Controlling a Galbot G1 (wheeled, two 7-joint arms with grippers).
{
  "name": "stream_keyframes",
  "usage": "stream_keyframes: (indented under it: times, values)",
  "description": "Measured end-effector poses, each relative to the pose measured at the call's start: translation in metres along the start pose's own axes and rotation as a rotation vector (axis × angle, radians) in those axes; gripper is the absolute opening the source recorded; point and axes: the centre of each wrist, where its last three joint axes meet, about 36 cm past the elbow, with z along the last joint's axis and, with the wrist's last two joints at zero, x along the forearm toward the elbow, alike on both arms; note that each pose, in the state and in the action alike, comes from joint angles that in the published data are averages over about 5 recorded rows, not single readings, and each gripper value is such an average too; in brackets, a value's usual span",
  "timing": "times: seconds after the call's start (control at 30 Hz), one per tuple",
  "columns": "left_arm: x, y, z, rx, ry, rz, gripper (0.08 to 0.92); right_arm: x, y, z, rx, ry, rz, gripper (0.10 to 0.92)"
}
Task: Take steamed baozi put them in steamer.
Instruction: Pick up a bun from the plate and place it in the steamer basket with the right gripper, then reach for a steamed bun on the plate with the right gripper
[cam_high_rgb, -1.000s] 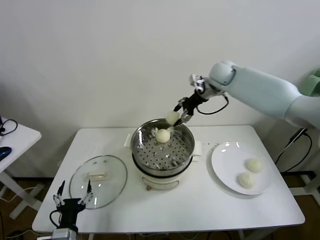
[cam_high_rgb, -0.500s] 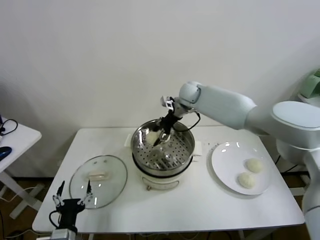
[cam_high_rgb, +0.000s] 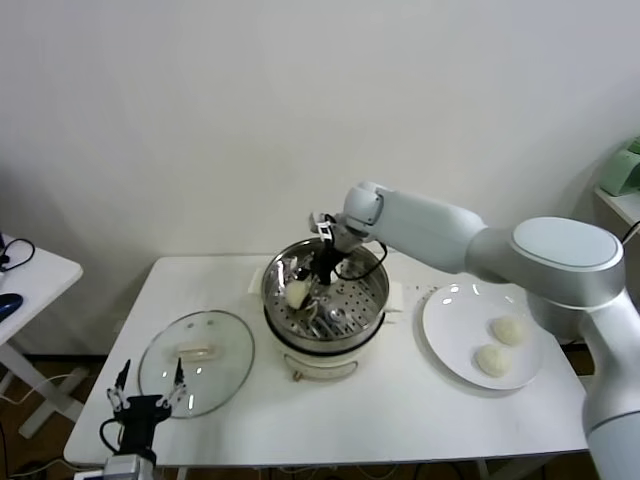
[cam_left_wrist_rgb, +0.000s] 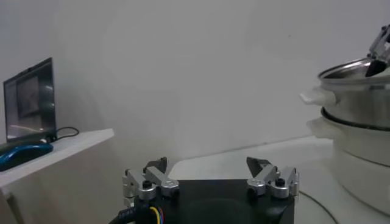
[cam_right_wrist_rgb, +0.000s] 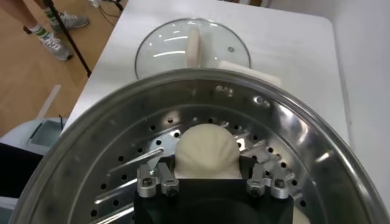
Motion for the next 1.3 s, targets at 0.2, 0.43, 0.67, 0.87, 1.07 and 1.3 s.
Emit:
stream_keyframes:
  times: [0.2,0.43,0.67,0.87,1.07,1.3]
  values:
    - [0.001,-0.001,0.001,0.002,0.006,-0.002,0.823,-0.005,0.001,0.002,0.003,0.006,-0.005,0.679]
    - [0.003,0.000,0.003,0.002,0.011,-0.005,0.823,-0.008,0.002,0.005,0.013,0.015,-0.005,0.768]
    - [0.002,0.000,0.003,0.003,0.010,-0.007,0.823,-0.003,0.003,0.005,0.023,0.018,-0.006,0.822]
    - [0.002,0.000,0.003,0.004,0.009,-0.009,0.823,0.011,0.003,0.004,0.032,0.021,0.002,0.823]
    - [0.000,-0.001,0.001,0.006,0.005,-0.008,0.823,0.046,0.005,0.007,0.041,0.030,0.019,0.823]
    - [-0.002,-0.001,-0.001,0.002,0.002,-0.003,0.823,0.119,0.021,0.027,0.045,0.057,0.059,0.823]
